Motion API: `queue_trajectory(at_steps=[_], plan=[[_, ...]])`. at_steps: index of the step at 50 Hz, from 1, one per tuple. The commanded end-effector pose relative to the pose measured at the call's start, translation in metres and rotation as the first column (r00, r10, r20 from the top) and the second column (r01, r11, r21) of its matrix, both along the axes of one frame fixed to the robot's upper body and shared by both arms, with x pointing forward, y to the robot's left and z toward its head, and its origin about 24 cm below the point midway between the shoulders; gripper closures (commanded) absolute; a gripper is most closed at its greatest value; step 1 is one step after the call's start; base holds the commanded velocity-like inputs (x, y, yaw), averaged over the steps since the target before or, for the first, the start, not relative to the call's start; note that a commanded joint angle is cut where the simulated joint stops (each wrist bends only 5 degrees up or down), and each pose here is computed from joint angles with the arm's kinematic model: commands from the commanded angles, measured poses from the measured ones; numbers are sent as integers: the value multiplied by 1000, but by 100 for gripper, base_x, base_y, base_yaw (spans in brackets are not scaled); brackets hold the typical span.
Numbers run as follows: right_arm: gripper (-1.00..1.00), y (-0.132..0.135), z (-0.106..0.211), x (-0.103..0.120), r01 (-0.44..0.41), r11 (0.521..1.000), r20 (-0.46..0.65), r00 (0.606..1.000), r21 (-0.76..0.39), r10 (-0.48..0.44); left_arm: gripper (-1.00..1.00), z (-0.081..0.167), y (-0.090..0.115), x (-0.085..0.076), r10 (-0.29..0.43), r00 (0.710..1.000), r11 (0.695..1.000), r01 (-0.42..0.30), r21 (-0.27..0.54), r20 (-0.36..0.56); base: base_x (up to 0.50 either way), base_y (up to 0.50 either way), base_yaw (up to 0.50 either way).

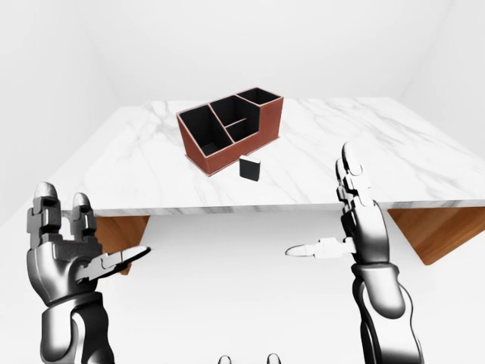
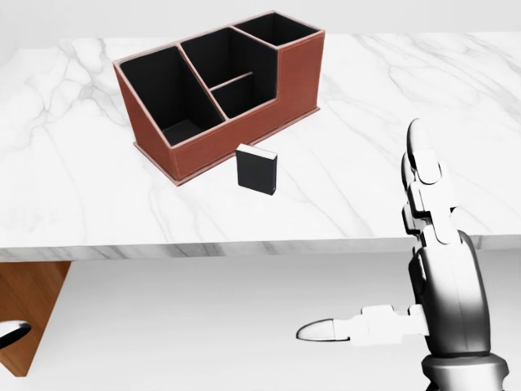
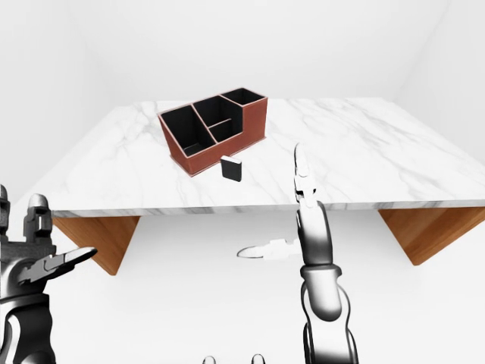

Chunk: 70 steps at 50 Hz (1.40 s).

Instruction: Pick up the book and place it in the left compartment of the caddy.

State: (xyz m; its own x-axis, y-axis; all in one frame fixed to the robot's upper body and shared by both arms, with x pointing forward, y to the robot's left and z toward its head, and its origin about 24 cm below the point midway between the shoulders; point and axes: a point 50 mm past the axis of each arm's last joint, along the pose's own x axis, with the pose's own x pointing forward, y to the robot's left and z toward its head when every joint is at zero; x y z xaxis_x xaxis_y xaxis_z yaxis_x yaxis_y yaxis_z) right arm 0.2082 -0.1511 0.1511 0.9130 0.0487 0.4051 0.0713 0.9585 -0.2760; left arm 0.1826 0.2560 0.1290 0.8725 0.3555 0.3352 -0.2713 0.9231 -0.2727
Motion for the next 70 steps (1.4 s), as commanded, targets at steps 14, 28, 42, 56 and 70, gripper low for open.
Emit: queue_trajectory(at_steps=[14,28,42,56,70], plan=[[-100,1,5,-8,-26,999,19,999,36,26,-100,-5,5,-2,10,1000,1000,-10,-14,-17,11,46,0],[-100,0,4,-10,-37,998,14,999,50,36,-100,-3,5,-6,12,1000,1000,-12,-9,-6,50,3,0],[-100,1,3,-9,-36,999,9,999,37,35,-100,-1,6,-9,21,1000,1000,-21,-8,1,50,1,0],[-100,1,3,-9,-29,999,11,1000,32,28,-100,-2,7,-8,13,1000,1000,-13,-16,3,50,27,0],[-100,-2,9,-13,-25,999,34,999,37,24,-100,1,7,-10,17,1000,1000,-17,-10,17,50,30,0]])
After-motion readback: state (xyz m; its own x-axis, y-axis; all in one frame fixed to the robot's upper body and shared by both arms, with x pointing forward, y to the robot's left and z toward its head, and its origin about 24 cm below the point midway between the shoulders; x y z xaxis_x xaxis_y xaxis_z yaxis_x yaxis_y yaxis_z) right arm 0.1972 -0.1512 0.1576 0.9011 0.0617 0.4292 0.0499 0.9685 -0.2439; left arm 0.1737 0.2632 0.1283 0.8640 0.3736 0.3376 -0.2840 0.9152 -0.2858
